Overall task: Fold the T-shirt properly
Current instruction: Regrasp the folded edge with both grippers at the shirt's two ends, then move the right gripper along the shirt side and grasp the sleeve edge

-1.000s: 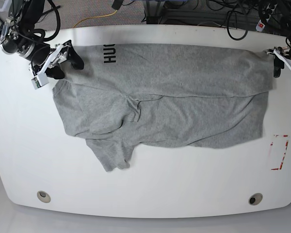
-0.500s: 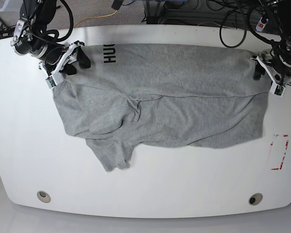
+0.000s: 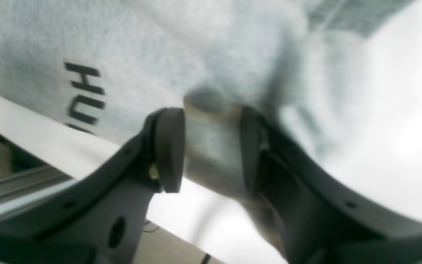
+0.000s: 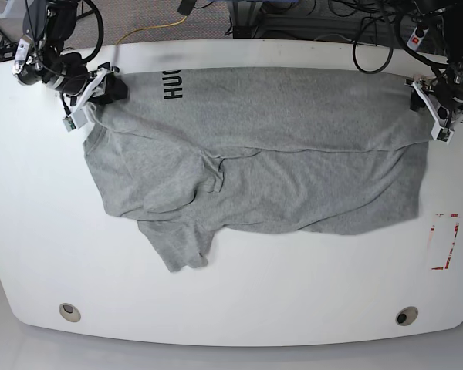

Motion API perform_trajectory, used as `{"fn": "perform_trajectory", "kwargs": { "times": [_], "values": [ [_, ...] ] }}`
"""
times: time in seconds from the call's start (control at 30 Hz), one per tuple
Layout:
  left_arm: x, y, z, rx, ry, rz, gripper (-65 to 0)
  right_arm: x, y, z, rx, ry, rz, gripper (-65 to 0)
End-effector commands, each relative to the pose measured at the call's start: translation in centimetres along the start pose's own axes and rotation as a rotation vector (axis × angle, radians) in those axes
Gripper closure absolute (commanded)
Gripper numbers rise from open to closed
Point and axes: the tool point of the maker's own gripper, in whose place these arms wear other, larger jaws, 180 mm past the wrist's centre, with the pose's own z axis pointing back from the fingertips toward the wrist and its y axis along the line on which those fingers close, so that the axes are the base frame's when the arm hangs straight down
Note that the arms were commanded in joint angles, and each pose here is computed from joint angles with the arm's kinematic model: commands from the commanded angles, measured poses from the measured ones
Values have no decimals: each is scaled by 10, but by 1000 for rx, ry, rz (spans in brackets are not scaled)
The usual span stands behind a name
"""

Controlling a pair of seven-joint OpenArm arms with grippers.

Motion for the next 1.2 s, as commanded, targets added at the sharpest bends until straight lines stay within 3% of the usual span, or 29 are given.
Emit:
{"fn": "perform_trajectory", "kwargs": {
  "times": [0.0, 0.3, 0.5, 0.57, 0.73, 0.83, 1.03, 1.17],
  "values": [
    [9, 13, 7, 28, -25, -22, -367, 8, -22, 16, -51, -7, 33, -236],
    [3, 11, 7, 26, -10, -27, -367, 5, -68, 65, -193, 8, 14, -239],
    [13, 9, 13, 36, -38, -46, -367, 41, -64, 75, -222, -64, 82, -241],
    [10, 7, 17, 38, -32, -62, -367, 59, -62, 67, -206, -88, 100, -262],
    [8, 6, 19, 40, -27, -69, -367, 106, -55, 36, -116, -136, 104, -423],
    [-4, 3, 20, 33, -1, -73, -367, 141, -55, 18, -69, -160, 93, -422],
    [-2, 1, 27, 42, -13, -94, -367, 206, -59, -5, -88, -193, 138, -428],
    [5, 1, 32, 53, -32, -106, -367, 234, -71, -12, -102, -230, 107, -425]
  ]
}}
